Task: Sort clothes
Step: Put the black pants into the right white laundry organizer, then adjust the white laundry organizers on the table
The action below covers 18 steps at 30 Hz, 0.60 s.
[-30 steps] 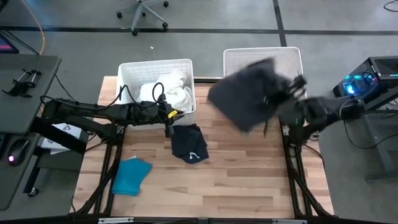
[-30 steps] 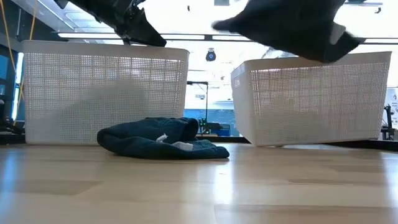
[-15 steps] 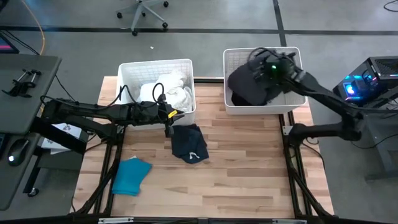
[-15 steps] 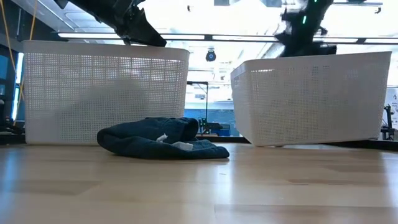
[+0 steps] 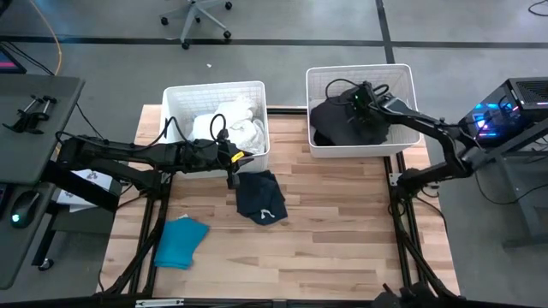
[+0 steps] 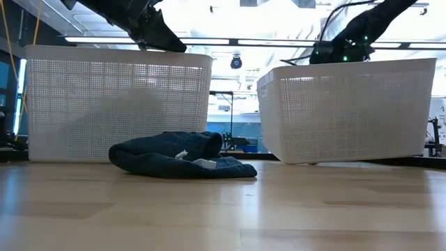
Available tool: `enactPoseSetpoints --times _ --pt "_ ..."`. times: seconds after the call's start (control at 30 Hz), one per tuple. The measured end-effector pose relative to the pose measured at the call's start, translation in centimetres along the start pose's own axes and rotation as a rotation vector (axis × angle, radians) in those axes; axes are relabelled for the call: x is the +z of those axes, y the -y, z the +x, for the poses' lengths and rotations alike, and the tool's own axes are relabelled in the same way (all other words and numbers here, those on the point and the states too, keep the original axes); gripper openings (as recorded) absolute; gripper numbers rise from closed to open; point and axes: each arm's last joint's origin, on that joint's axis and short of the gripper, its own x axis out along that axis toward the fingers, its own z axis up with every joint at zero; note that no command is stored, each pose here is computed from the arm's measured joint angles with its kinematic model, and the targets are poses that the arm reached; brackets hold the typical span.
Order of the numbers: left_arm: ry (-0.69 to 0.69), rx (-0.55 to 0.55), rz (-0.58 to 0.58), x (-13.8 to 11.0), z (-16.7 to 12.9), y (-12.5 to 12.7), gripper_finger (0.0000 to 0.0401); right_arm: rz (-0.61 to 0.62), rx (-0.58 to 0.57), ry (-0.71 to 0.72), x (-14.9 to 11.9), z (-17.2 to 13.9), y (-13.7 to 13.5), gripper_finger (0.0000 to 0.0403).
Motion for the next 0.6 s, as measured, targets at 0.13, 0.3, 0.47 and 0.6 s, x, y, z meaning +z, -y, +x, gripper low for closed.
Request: enactPoseSetpoints --times 0.13,0.3,0.47,0.6 --pt "0.001 0.000 0.000 0.0 0.0 0.0 0.0055 -0.016 0.016 -0.006 0.8 -1.8 1.0 0.0165" --pt "0.001 0.001 -0.001 0.0 0.0 0.0 0.0055 0.021 0.020 -0.005 2.0 -6.3 2.6 0.0200" --pt "0.001 0.001 -0.008 0.0 0.0 0.0 0.0055 -0.050 0.189 0.037 1.5 -11.2 2.2 0.0204" --pt "0.001 0.001 -0.016 0.0 0.0 0.0 0.0055 -0.159 0.410 0.061 -0.1 -14.2 0.7 0.0204"
